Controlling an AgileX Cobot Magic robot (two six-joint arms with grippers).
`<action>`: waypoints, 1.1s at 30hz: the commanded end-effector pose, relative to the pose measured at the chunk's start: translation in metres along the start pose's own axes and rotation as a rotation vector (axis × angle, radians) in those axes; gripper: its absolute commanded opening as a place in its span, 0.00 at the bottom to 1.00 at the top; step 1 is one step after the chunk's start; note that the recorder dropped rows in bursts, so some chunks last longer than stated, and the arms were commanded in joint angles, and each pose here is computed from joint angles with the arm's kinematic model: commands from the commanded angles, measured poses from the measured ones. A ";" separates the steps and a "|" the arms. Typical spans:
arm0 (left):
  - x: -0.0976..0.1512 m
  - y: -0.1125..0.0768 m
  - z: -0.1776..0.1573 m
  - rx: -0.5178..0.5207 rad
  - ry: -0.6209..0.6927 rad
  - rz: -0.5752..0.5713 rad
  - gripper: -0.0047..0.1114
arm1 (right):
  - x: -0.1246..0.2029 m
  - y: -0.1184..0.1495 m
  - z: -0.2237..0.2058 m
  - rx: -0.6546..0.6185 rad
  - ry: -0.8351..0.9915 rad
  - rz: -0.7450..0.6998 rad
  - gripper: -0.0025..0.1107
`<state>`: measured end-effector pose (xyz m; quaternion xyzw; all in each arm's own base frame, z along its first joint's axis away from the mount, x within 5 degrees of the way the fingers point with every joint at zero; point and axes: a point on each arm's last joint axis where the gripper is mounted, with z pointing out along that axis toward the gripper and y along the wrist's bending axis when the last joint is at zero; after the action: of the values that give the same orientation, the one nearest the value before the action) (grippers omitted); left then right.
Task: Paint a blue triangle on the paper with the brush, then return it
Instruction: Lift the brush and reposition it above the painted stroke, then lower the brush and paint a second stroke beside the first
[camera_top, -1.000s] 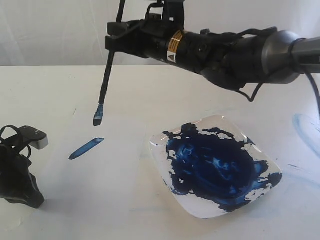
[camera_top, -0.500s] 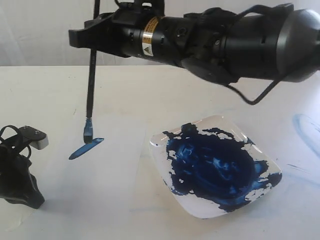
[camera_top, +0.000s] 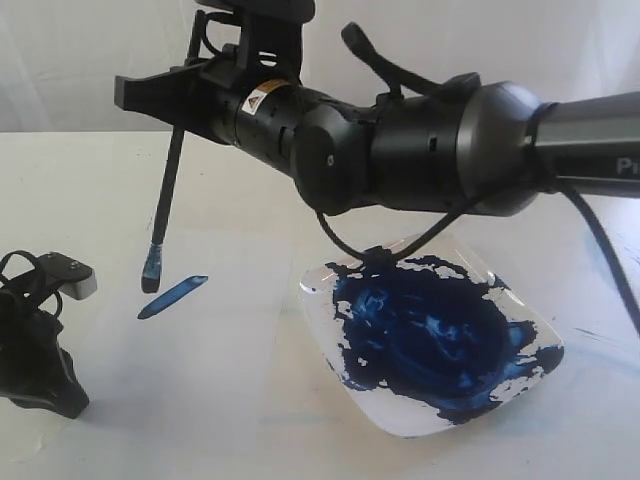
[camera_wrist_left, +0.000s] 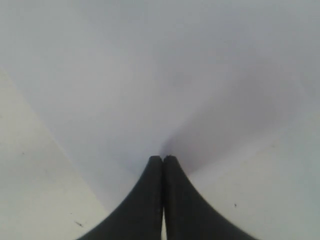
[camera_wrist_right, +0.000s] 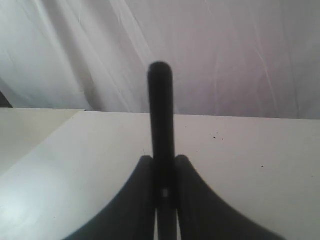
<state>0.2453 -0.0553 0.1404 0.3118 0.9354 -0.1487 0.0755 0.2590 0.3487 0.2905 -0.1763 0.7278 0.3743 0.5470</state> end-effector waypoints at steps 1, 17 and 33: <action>0.003 -0.002 -0.001 0.016 0.007 -0.012 0.04 | 0.005 -0.001 0.004 0.010 -0.014 0.031 0.02; 0.003 -0.002 -0.001 0.017 0.006 -0.014 0.04 | 0.020 0.001 0.011 0.007 -0.004 0.040 0.02; 0.002 -0.002 -0.001 0.019 0.004 -0.017 0.04 | 0.034 -0.005 0.017 0.035 0.040 0.064 0.02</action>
<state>0.2454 -0.0554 0.1404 0.3111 0.9355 -0.1492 0.0757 0.2622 0.3635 0.2550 -0.1481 0.7473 0.3769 0.5268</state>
